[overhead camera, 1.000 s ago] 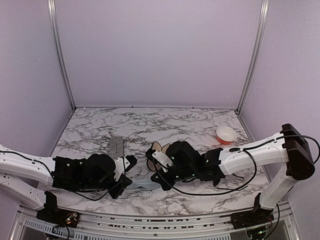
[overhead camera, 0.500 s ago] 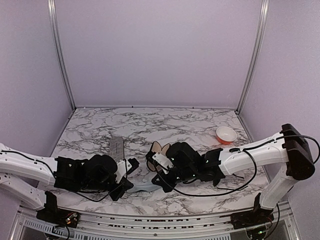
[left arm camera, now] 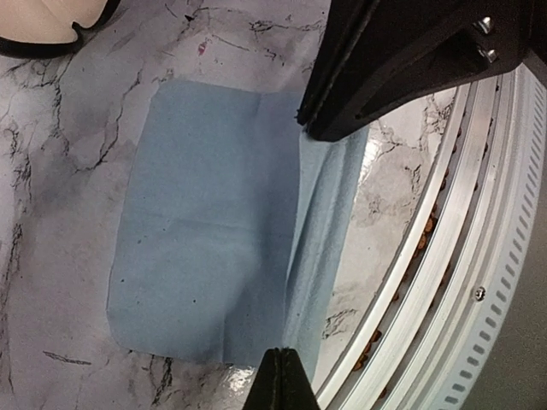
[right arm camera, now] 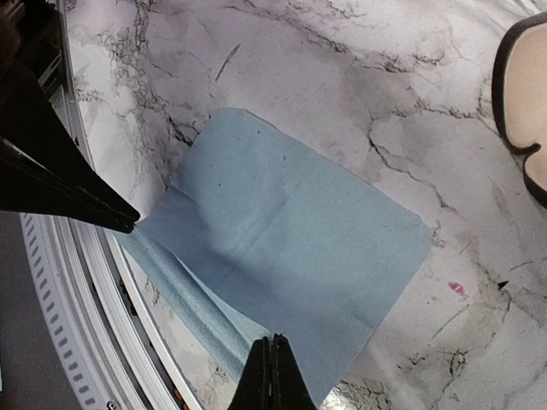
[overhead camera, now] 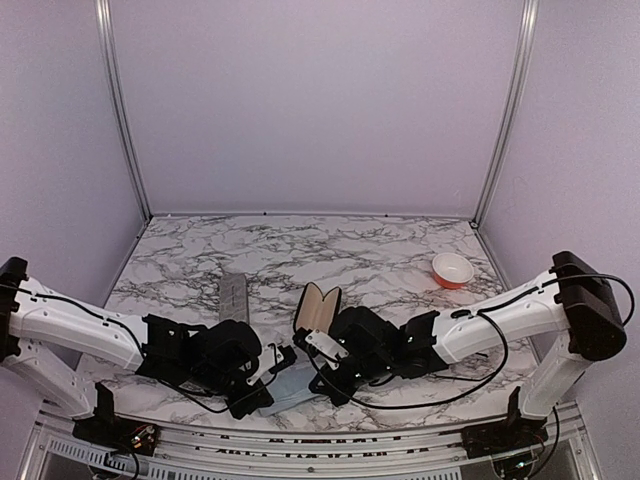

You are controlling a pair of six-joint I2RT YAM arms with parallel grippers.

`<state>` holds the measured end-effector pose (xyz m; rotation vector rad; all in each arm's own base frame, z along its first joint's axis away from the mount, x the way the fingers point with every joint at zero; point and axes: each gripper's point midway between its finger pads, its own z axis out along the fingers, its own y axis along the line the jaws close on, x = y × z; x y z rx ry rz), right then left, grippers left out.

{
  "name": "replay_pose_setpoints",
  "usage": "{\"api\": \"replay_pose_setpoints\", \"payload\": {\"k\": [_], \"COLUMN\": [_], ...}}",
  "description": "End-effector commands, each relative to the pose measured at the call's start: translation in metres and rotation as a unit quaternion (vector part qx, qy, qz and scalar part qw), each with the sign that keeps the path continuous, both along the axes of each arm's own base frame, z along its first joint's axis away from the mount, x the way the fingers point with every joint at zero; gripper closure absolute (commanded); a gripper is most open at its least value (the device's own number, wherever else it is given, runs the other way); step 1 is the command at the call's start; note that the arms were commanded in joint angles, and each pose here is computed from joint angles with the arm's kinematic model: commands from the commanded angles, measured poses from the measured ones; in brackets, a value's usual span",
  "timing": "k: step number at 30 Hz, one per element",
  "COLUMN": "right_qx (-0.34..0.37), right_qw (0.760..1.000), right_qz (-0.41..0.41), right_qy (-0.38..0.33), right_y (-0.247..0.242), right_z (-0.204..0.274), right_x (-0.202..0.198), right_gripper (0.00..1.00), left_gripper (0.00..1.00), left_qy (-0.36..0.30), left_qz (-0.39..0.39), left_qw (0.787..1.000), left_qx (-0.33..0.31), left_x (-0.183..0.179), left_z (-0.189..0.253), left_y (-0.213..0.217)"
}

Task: Organize the sunglasses
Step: Fold the glasses cleaning cloth at the center of the board.

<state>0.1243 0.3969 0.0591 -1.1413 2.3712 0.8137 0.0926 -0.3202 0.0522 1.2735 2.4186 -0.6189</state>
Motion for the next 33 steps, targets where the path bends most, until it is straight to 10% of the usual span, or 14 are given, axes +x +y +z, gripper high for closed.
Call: {"api": "replay_pose_setpoints", "payload": {"k": [1,33], "right_qx": [-0.017,-0.072], "right_qw": [0.999,0.990], "right_qz": [-0.032,-0.065], "right_qy": [-0.020,-0.104], "right_y": [-0.003,0.013], "right_z": [-0.004,-0.021], "right_x": [0.013,0.055], "right_gripper": [1.00,1.00], "left_gripper": [1.00,1.00], "left_qy": [0.021,-0.032], "left_qz": [0.005,0.091], "left_qw": [0.999,0.993], "left_qx": [0.025,0.074], "left_x": [-0.002,0.045], "left_z": [-0.007,-0.030], "left_y": [0.007,0.033]}}
